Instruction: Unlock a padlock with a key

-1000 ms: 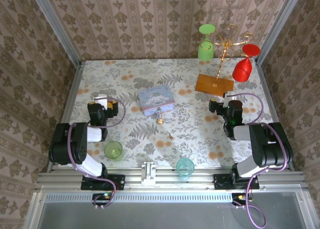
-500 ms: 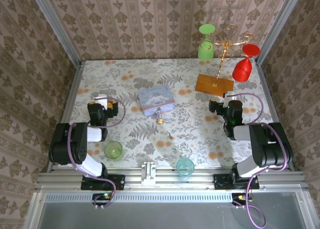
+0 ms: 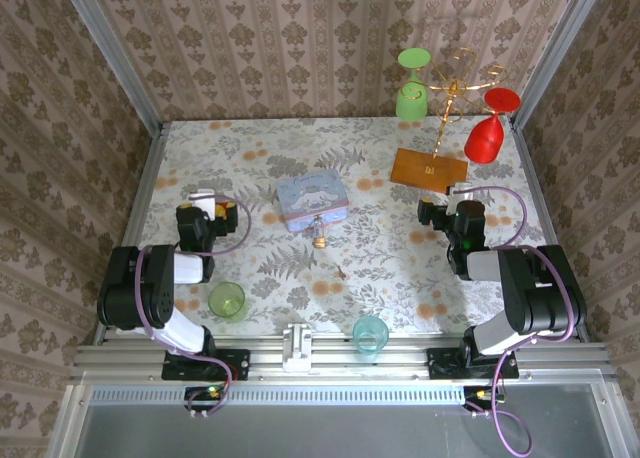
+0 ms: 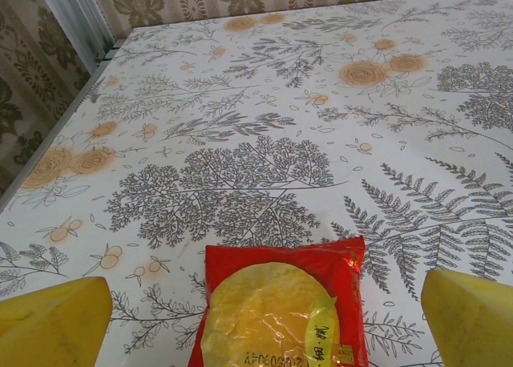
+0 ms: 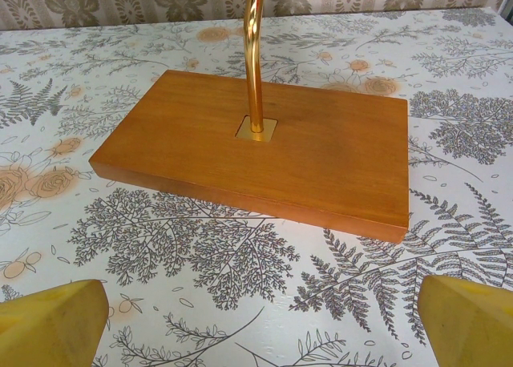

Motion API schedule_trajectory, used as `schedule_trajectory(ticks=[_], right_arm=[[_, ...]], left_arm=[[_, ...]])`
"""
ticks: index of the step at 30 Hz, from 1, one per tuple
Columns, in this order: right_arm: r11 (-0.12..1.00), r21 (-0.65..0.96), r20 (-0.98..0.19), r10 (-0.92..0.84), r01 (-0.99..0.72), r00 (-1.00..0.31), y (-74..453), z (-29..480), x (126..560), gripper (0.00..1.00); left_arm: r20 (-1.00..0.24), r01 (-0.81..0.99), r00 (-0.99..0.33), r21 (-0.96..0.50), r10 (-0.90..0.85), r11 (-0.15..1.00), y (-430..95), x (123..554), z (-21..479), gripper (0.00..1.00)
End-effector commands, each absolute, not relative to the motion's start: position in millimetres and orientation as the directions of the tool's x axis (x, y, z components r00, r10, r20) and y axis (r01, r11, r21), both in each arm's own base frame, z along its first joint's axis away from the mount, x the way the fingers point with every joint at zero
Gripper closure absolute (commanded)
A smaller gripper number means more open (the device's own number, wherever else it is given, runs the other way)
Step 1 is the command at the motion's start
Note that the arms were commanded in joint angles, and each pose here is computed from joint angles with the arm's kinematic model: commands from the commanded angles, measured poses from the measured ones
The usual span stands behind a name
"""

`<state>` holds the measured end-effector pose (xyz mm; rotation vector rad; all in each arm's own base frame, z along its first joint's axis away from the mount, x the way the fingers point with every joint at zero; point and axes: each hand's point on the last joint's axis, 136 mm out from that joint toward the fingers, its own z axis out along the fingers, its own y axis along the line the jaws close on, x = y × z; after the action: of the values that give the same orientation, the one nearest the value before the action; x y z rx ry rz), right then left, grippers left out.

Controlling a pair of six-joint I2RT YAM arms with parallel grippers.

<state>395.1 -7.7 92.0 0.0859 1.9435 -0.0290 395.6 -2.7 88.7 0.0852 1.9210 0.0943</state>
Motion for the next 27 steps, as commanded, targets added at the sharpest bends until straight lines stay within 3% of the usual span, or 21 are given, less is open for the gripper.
schedule_trajectory(ticks=[1,8,13,16,19,24,27], right_arm=[[0.998,0.010,-0.938,0.033,0.067,-0.346,-6.2,98.0,399.3,0.00],[0.995,0.007,-0.928,0.043,0.096,-0.369,-9.5,127.5,393.8,0.00],[0.992,0.081,-0.928,0.111,0.099,-0.355,-5.6,164.4,386.8,0.00],[0.987,0.161,-0.912,0.160,0.029,-0.379,11.1,180.2,380.0,0.00],[0.971,0.240,-0.872,0.213,-0.004,-0.440,24.4,180.9,370.7,0.00],[0.917,0.389,-0.817,0.301,-0.085,-0.492,53.4,182.7,350.5,0.00],[0.908,0.401,-0.786,0.273,-0.121,-0.556,75.9,174.7,336.8,0.00]], left_arm=[[-0.946,-0.002,-0.309,0.108,0.102,0.994,1.4,398.2,98.5,0.00],[-0.956,-0.092,-0.267,0.147,0.118,0.985,9.2,384.0,130.1,0.00],[-0.930,-0.215,-0.342,0.220,0.138,0.952,5.9,375.0,167.5,0.00],[-0.965,-0.186,-0.261,0.074,0.023,0.980,-9.7,373.2,193.5,0.00],[-0.971,0.040,-0.185,-0.159,-0.150,0.986,-45.9,370.2,215.4,0.00],[-0.914,0.299,-0.252,-0.387,-0.319,0.872,-95.0,356.5,233.4,0.00],[-0.909,0.377,-0.303,-0.390,-0.286,0.840,-122.2,339.6,236.0,0.00]])
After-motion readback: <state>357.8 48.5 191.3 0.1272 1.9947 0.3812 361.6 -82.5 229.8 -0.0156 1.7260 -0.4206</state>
